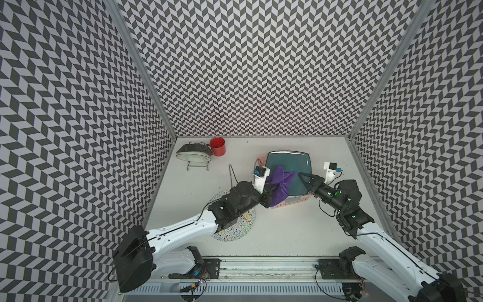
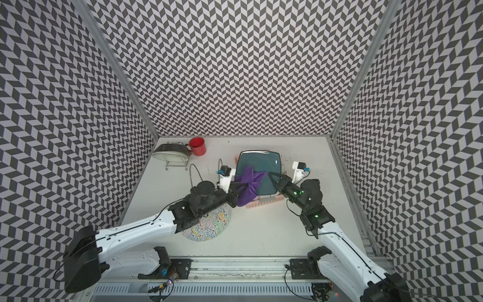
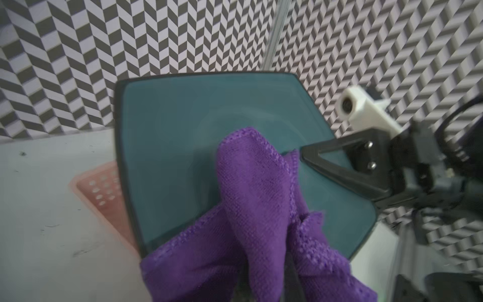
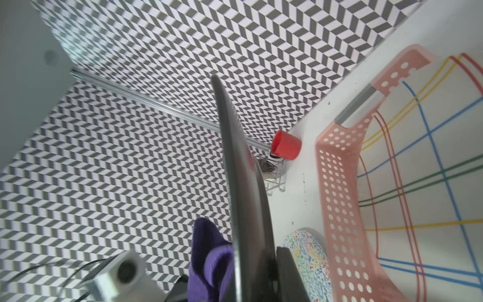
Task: Wipe the wet plate dry
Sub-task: Wipe the plate with towel.
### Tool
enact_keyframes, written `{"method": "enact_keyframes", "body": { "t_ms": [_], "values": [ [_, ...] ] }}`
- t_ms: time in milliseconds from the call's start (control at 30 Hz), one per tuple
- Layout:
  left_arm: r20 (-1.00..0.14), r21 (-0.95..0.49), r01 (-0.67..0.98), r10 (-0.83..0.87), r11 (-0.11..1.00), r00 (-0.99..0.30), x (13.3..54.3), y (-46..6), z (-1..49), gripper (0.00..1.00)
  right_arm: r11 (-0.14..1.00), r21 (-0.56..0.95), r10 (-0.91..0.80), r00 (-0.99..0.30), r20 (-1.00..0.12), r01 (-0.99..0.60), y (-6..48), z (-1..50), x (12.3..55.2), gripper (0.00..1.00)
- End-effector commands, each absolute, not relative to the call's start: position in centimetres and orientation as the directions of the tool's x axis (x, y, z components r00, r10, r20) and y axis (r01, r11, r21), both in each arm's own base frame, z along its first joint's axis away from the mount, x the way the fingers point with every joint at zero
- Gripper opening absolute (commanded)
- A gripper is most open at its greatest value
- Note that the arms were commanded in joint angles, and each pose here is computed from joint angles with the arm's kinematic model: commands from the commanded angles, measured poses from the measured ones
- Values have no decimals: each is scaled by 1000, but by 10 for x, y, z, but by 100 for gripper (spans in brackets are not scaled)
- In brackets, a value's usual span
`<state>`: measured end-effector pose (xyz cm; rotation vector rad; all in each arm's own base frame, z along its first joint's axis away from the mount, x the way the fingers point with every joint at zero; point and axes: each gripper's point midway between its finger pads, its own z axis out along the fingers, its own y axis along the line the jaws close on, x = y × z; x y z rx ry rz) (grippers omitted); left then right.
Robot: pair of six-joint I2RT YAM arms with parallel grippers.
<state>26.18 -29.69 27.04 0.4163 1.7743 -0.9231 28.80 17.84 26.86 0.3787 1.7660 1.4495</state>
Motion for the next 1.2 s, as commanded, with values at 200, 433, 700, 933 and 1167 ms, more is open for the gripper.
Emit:
{"method": "enact_keyframes", "body": {
  "t_ms": [200,433,700,933,1167],
  "values": [
    [-587,-726,687,-542,24,-601,225,-209,391,0,-182,702,587,-648,-485,-689,198,399,188,0],
    [-459,-634,669,-508,-387,-729,174,-205,444,0,-244,717,532,-708,-465,-653,227,384,182,0],
    [-371,-676,579,-468,-456,-802,158,-232,422,0,-310,620,544,-670,-506,-720,244,422,174,0],
    [-390,-636,571,-421,-520,-819,137,-241,427,0,-282,597,642,-610,-464,-751,234,445,189,0],
    [-398,-595,556,-388,-581,-831,116,-253,445,0,-169,670,720,-555,-417,-722,223,437,222,0]
  ]
}}
